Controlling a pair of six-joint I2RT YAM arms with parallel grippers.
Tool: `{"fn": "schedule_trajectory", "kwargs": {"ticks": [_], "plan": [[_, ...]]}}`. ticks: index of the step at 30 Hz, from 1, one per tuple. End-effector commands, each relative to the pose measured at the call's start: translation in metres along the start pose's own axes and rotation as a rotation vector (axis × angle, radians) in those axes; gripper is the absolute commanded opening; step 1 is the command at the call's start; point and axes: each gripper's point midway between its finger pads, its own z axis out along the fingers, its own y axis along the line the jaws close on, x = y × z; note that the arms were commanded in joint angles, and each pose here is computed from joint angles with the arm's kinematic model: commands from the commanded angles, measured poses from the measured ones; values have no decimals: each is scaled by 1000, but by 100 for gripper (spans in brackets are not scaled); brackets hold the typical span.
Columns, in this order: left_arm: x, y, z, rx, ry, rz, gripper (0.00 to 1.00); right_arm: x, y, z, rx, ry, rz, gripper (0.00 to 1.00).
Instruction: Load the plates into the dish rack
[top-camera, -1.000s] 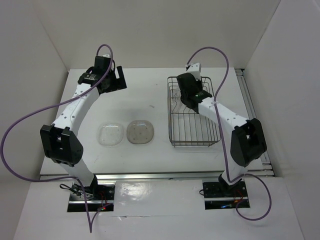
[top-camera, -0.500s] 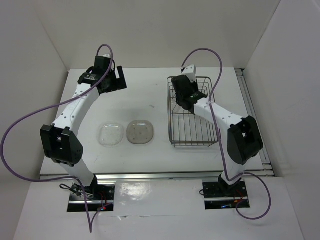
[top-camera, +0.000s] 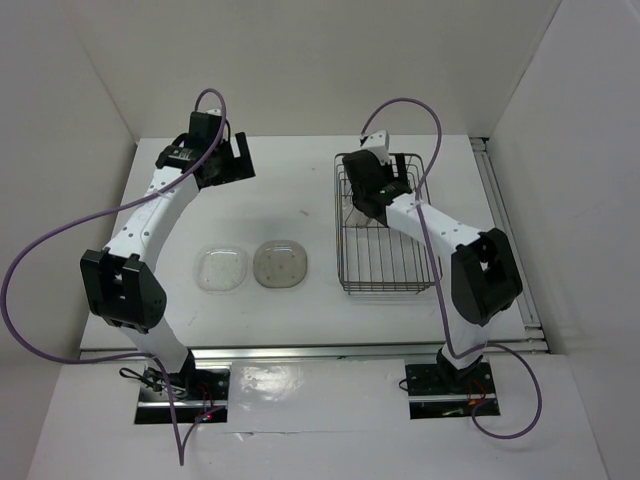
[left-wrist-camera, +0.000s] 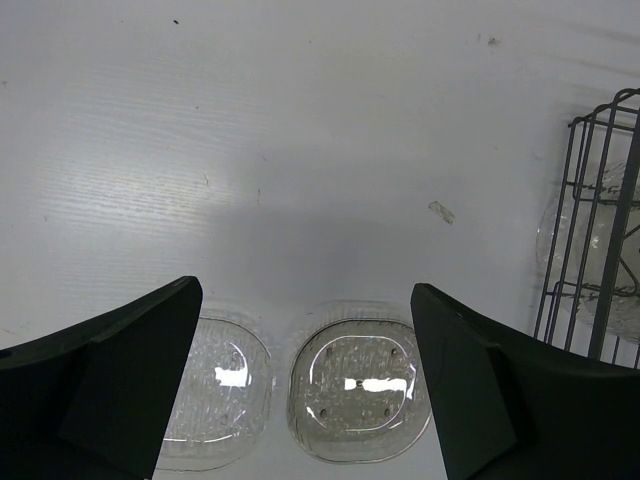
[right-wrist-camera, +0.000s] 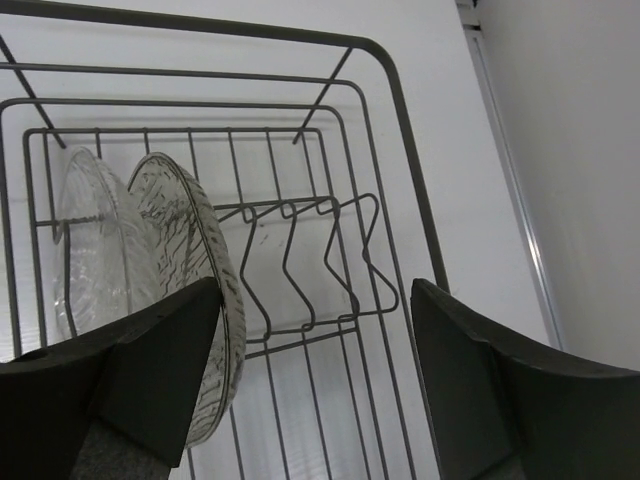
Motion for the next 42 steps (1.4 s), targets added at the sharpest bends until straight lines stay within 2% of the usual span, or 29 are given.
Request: {"fn": "schedule_trajectory", "kwargs": {"ticks": [1, 4, 9, 11, 14, 16, 19, 20, 23, 24, 30, 35, 37, 42], "plan": [[-17, -5, -7, 25, -41, 2, 100, -25, 0, 4, -33, -31, 96, 84], [-16, -7, -8, 35, -37, 2, 100, -32, 1, 1, -113, -43, 153, 91], [-18, -9, -8, 47, -42, 1, 100, -61, -23, -10, -194, -94, 295, 94], [-14, -8, -6, 43, -33, 2, 100, -75, -23, -19, -320, -122, 355, 100], [-14, 1, -3, -10, -44, -8, 100, -101, -30, -53, -478, -199, 422, 100], [2, 12, 1, -48, 21, -42, 100, -111, -39, -77, -534, -227, 464, 100], [27, 28, -1, -84, 92, -92, 100, -110, -42, -105, -609, -214, 464, 100], [33, 34, -4, -94, 98, -113, 100, -107, -30, -119, -673, -213, 447, 100], [53, 62, -20, -114, 130, -172, 100, -104, -26, -146, -782, -232, 434, 100], [70, 81, -21, -160, 176, -205, 100, -99, -26, -152, -803, -227, 428, 100], [119, 103, -45, -221, 247, -281, 100, -95, -11, -186, -967, -268, 394, 100], [143, 120, -48, -277, 303, -231, 100, -80, 3, -198, -1036, -266, 340, 100], [160, 124, -43, -287, 359, -215, 100, -80, 5, -200, -1049, -266, 336, 100], [176, 145, -40, -313, 409, -161, 100, -85, 3, -212, -1098, -298, 325, 100]]}}
